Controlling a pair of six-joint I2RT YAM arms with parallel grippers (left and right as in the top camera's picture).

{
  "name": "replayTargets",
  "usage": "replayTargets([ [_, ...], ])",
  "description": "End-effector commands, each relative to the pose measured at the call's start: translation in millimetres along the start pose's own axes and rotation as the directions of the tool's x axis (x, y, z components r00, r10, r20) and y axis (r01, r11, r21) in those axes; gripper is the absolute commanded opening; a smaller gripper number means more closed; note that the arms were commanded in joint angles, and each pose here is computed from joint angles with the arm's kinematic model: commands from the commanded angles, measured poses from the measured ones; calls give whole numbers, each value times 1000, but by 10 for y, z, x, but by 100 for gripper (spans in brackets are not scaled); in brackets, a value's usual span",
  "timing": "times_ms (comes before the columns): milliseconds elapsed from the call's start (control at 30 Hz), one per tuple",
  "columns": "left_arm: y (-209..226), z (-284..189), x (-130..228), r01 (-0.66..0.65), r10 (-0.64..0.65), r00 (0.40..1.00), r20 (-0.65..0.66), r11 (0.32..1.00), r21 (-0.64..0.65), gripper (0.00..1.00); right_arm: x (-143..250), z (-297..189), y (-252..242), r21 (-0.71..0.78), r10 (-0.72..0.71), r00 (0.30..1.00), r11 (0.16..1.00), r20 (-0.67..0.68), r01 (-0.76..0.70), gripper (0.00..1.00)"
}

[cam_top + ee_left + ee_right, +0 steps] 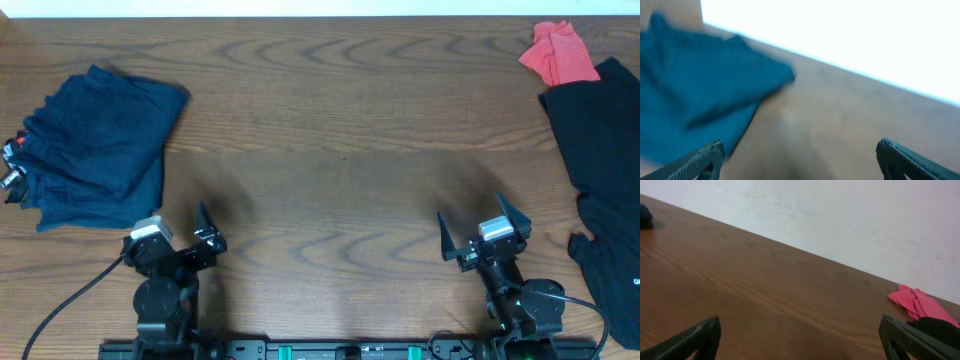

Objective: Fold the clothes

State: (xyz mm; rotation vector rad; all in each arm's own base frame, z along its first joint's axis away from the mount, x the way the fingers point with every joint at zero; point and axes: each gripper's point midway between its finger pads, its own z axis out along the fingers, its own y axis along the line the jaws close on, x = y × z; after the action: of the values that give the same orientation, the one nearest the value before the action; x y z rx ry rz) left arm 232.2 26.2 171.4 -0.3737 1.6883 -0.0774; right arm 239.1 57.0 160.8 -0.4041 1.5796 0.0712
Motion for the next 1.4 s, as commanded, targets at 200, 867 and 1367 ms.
replayTargets([
  [200, -79, 126, 74, -30, 22, 995, 102, 997, 74, 98, -10, -3, 27, -12, -10, 1000, 1000, 6, 10, 99],
  [867, 2, 151, 354, -46, 47, 999, -14, 998, 43, 98, -9, -3, 27, -11, -10, 1000, 1000, 6, 10, 99],
  [1367, 2, 151, 354, -46, 47, 999, -14, 998, 43, 98, -8, -2, 27, -12, -10, 1000, 1000, 5, 10, 99],
])
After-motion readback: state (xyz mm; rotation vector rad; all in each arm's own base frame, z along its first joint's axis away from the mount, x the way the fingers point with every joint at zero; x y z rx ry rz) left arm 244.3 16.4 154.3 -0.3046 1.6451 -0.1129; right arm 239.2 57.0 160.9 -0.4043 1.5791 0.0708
